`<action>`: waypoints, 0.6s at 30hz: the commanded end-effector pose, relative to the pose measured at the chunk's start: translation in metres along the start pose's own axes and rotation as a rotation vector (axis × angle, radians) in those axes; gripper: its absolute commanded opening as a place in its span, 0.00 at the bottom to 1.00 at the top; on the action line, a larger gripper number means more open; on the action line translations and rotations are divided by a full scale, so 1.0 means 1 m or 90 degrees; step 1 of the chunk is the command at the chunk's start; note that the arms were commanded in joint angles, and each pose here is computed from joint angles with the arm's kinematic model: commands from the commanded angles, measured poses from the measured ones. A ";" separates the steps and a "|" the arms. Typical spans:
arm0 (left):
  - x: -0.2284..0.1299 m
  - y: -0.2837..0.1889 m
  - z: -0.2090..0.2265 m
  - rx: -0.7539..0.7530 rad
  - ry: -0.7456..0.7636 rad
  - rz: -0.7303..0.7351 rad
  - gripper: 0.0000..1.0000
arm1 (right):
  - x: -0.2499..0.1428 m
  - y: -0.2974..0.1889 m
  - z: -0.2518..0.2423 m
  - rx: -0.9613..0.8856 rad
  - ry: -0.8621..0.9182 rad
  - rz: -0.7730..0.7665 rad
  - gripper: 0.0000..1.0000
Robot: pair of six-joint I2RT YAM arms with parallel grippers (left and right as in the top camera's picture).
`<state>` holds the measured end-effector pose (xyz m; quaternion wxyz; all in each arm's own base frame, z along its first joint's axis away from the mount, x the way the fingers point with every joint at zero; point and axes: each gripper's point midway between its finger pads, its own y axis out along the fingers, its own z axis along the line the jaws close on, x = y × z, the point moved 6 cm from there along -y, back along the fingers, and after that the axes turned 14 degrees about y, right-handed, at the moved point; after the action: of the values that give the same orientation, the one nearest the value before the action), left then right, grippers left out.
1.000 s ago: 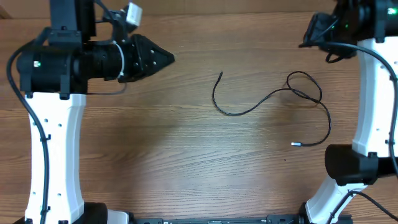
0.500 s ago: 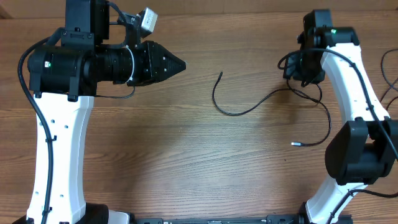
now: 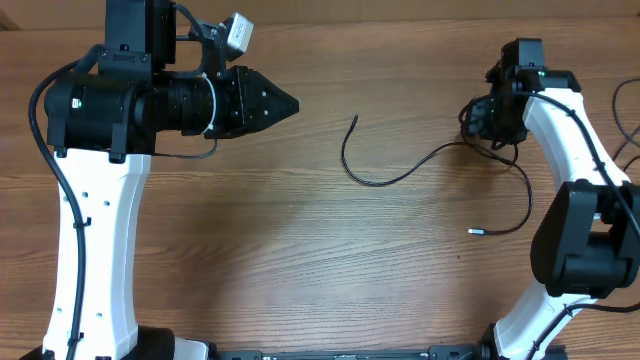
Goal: Untangle cables
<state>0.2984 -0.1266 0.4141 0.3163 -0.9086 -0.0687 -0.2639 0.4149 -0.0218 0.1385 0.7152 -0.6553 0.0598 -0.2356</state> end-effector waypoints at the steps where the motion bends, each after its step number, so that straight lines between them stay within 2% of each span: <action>1: -0.001 -0.009 -0.012 -0.009 0.037 -0.015 0.22 | -0.006 0.003 0.005 0.044 -0.004 0.016 0.56; 3: -0.001 -0.009 -0.012 -0.009 0.037 -0.015 0.22 | -0.010 0.010 0.005 0.051 -0.001 0.023 0.54; 7: -0.001 -0.009 -0.012 -0.009 0.036 -0.014 0.22 | -0.021 0.027 0.000 0.042 0.007 0.048 0.41; 10: -0.002 -0.009 -0.013 -0.013 0.036 -0.014 0.22 | -0.030 0.039 -0.004 0.034 0.009 0.072 0.38; 11: -0.002 -0.009 -0.013 -0.016 0.036 -0.014 0.21 | -0.032 0.042 -0.004 0.034 0.010 0.080 0.30; 13: -0.002 -0.009 -0.013 -0.017 0.036 -0.014 0.22 | -0.035 0.047 -0.001 0.053 0.012 0.099 0.09; 14: -0.002 -0.009 -0.013 -0.017 0.036 -0.014 0.22 | -0.036 0.048 0.001 0.068 0.013 0.105 0.04; 18: -0.002 -0.009 -0.013 -0.017 0.036 -0.014 0.22 | -0.034 0.039 0.023 0.183 0.008 0.123 0.04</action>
<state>0.2981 -0.1268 0.4143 0.3147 -0.9092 -0.0679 -0.2640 0.3990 0.0004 0.0893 0.7761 -0.5941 0.0996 -0.1866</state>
